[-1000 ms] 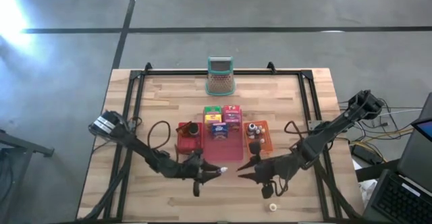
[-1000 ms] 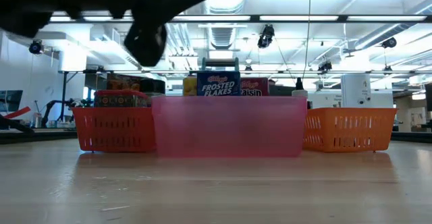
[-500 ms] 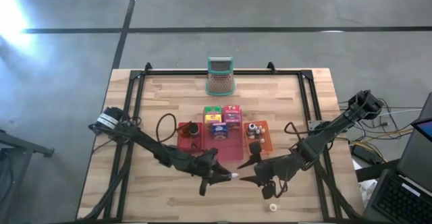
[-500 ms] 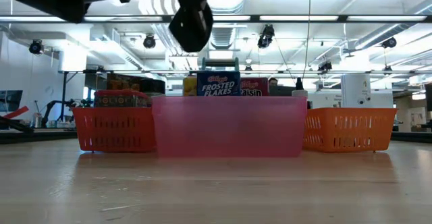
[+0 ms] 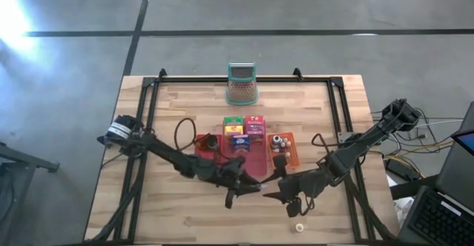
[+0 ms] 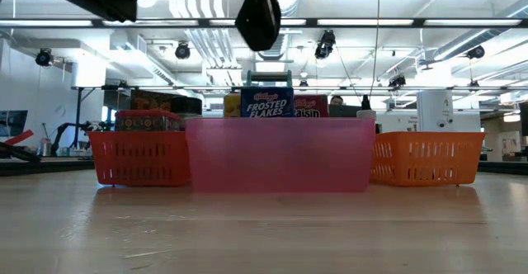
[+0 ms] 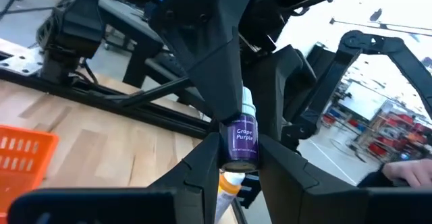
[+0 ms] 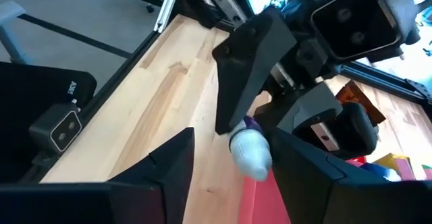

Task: Pick & Place Kitchen Items
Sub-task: Put the small purple food coloring bottle into the orange bin

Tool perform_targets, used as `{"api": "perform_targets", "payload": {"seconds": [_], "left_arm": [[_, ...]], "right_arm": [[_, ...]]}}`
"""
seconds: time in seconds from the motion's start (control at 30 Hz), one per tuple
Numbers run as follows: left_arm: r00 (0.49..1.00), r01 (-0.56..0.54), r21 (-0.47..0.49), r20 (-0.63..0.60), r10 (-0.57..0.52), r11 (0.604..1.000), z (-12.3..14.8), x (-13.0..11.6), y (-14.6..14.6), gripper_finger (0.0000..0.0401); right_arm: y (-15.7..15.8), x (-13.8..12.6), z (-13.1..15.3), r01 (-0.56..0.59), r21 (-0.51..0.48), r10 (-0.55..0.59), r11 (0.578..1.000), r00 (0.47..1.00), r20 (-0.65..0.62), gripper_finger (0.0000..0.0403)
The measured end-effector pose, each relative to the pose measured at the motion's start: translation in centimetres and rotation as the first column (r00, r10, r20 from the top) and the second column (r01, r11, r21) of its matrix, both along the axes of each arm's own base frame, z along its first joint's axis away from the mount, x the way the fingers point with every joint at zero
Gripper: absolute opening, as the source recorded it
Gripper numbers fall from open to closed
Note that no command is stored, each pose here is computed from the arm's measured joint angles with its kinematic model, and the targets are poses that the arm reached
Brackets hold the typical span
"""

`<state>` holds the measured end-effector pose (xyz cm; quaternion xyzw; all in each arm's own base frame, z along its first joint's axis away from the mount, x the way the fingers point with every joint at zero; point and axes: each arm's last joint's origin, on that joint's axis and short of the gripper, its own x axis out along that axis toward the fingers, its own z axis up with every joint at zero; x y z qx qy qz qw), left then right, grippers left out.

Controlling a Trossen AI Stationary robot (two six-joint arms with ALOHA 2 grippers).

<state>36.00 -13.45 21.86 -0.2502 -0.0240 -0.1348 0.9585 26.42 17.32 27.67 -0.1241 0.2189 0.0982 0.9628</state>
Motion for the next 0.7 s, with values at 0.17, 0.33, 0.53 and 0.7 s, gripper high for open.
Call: {"api": "perform_targets", "payload": {"seconds": [0.17, 0.33, 0.53, 0.7], "left_arm": [[1.0, 0.013, 0.004, -0.003, -0.013, 1.0, 0.05, 0.12, 0.1, 0.0094], [1.0, 0.026, 0.002, -0.011, -0.026, 1.0, -0.02, 0.12, 0.08, 0.0094], [0.999, 0.029, 0.005, -0.025, -0.029, 1.0, -0.16, 0.13, 0.07, 0.0094], [0.999, 0.028, 0.01, -0.024, -0.028, 1.0, -0.16, 0.13, 0.07, 0.0094]], "right_arm": [[-0.03, -0.01, -0.03, 0.002, -0.01, -0.002, 1.0, 1.0, -0.001, 0.0147], [-0.05, -0.03, -0.07, 0.003, -0.015, -0.003, 1.0, 1.0, -0.005, 0.0112], [-0.1, -0.1, -0.18, 0.003, -0.024, -0.004, 1.0, 1.0, -0.016, 0.0074], [-0.1, -0.11, -0.18, 0.003, -0.024, -0.003, 1.0, 1.0, -0.017, 0.0068]]}}
